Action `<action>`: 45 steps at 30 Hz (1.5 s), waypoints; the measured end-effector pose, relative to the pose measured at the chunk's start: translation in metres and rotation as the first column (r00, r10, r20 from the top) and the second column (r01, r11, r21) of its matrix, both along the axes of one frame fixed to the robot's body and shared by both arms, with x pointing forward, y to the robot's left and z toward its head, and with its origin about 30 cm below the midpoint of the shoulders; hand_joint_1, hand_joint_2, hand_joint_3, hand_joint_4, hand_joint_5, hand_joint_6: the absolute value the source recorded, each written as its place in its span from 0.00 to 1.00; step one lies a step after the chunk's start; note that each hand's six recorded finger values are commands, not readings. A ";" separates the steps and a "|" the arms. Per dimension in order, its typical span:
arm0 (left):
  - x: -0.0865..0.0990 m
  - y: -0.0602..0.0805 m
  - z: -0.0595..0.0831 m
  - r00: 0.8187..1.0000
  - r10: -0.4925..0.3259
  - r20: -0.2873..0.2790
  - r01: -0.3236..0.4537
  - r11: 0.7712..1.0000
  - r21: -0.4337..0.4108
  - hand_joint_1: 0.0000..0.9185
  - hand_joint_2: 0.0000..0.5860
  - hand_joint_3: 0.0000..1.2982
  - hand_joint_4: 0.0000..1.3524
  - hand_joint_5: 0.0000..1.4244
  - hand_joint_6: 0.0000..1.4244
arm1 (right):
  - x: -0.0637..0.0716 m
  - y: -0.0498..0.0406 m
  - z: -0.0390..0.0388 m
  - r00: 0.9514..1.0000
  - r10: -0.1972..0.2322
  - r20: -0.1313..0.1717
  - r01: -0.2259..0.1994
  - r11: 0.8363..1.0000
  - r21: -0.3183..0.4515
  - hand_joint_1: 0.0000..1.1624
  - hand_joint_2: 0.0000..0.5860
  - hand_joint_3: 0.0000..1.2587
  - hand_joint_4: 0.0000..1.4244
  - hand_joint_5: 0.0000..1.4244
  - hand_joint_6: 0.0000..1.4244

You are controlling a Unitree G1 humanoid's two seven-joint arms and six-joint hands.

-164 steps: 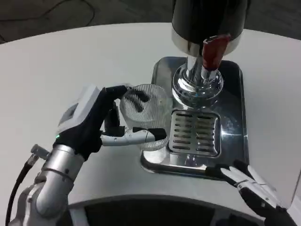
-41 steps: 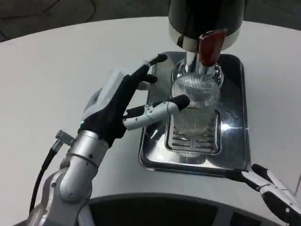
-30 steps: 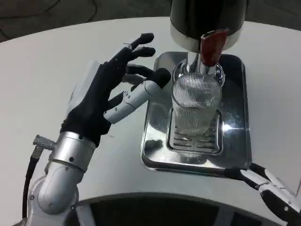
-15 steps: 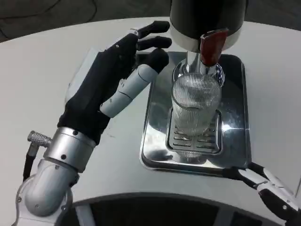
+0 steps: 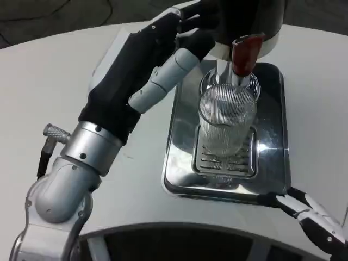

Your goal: Grasp the cup under the faucet to collect the drink, then remove the cup.

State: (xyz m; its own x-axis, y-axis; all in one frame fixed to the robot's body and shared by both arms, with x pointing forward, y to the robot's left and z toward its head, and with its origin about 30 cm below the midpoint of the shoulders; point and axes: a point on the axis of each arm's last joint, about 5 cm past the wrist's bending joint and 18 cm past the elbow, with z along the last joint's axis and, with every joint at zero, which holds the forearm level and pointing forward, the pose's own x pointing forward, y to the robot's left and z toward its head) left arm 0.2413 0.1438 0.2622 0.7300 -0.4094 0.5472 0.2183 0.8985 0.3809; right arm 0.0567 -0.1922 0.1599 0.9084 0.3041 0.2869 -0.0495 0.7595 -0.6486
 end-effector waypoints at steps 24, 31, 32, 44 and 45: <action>0.020 -0.020 0.005 0.994 -0.100 -0.055 0.102 0.994 0.049 0.15 0.15 0.22 0.15 0.22 0.20 | 0.000 0.0003 -0.0003 1.000 0.002 -0.001 -0.002 1.000 0.002 0.36 0.88 0.17 0.10 0.03 0.00; 0.021 -0.022 0.004 0.992 -0.116 -0.045 0.118 0.991 0.056 0.15 0.15 0.21 0.15 0.22 0.19 | 0.000 0.0012 -0.0007 1.000 0.006 -0.002 -0.006 1.000 0.006 0.36 0.88 0.18 0.10 0.03 0.00; 0.021 -0.022 0.004 0.992 -0.117 -0.046 0.119 0.991 0.058 0.15 0.15 0.21 0.15 0.22 0.19 | 0.001 0.0013 -0.0007 1.000 0.006 -0.002 -0.006 1.000 0.007 0.36 0.88 0.18 0.10 0.03 0.00; 0.028 -0.025 0.006 0.990 -0.138 -0.036 0.141 0.987 0.080 0.15 0.15 0.21 0.15 0.21 0.18 | 0.003 0.0021 -0.0008 1.000 0.008 -0.004 -0.008 1.000 0.011 0.36 0.88 0.18 0.10 0.03 0.00; 0.029 -0.025 0.006 0.989 -0.140 -0.035 0.143 0.986 0.083 0.15 0.15 0.21 0.15 0.21 0.18 | 0.003 0.0021 -0.0008 1.000 0.007 -0.005 -0.007 1.000 0.011 0.36 0.88 0.18 0.10 0.03 0.00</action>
State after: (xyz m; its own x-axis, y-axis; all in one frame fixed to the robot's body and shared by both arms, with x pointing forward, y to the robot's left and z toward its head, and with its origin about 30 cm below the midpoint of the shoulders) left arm 0.2699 0.1187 0.2681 0.6764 -0.5541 0.4853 0.3532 0.8221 0.4465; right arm 0.0595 -0.1901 0.1591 0.9076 0.3076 0.2857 -0.0584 0.7664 -0.6397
